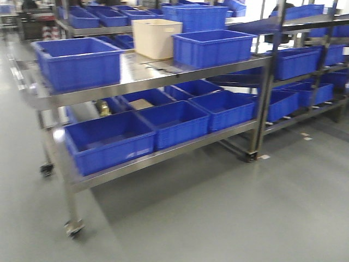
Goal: Pick red and yellow blocks into blue bin
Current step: 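Drive the base away from the table toward the blue bin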
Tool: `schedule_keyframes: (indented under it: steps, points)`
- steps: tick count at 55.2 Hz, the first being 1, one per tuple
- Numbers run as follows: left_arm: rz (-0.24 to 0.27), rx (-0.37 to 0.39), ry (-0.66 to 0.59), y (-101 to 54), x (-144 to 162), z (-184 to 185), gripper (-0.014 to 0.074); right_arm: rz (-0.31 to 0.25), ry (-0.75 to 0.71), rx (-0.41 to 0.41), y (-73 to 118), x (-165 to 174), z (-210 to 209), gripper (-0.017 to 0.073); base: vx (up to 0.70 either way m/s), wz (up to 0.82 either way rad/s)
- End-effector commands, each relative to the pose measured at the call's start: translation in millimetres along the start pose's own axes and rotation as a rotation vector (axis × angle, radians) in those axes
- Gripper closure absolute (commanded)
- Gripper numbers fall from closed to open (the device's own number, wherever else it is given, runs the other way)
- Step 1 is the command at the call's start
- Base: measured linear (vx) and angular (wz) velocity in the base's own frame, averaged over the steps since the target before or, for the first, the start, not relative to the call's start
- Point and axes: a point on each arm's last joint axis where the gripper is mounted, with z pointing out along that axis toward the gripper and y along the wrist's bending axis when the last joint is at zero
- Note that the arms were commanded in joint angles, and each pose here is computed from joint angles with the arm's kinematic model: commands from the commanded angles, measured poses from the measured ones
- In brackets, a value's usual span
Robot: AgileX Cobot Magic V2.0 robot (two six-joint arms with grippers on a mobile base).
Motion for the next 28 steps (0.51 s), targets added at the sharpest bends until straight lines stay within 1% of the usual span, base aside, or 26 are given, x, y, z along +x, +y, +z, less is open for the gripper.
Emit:
schedule_keyframes:
  steps: [1,28]
  points:
    - [-0.013,0.005,-0.102,-0.2,-15.6,-1.2,0.0594,-0.02,-0.11,-0.008,0.8,-17.1,-3.1,0.0569,0.52,-0.54]
    - [-0.013,0.005,-0.102,-0.2,-15.6,-1.2,0.0594,-0.02,-0.11,-0.008,0.9,-17.1,-3.1,0.0569,0.52,-0.5]
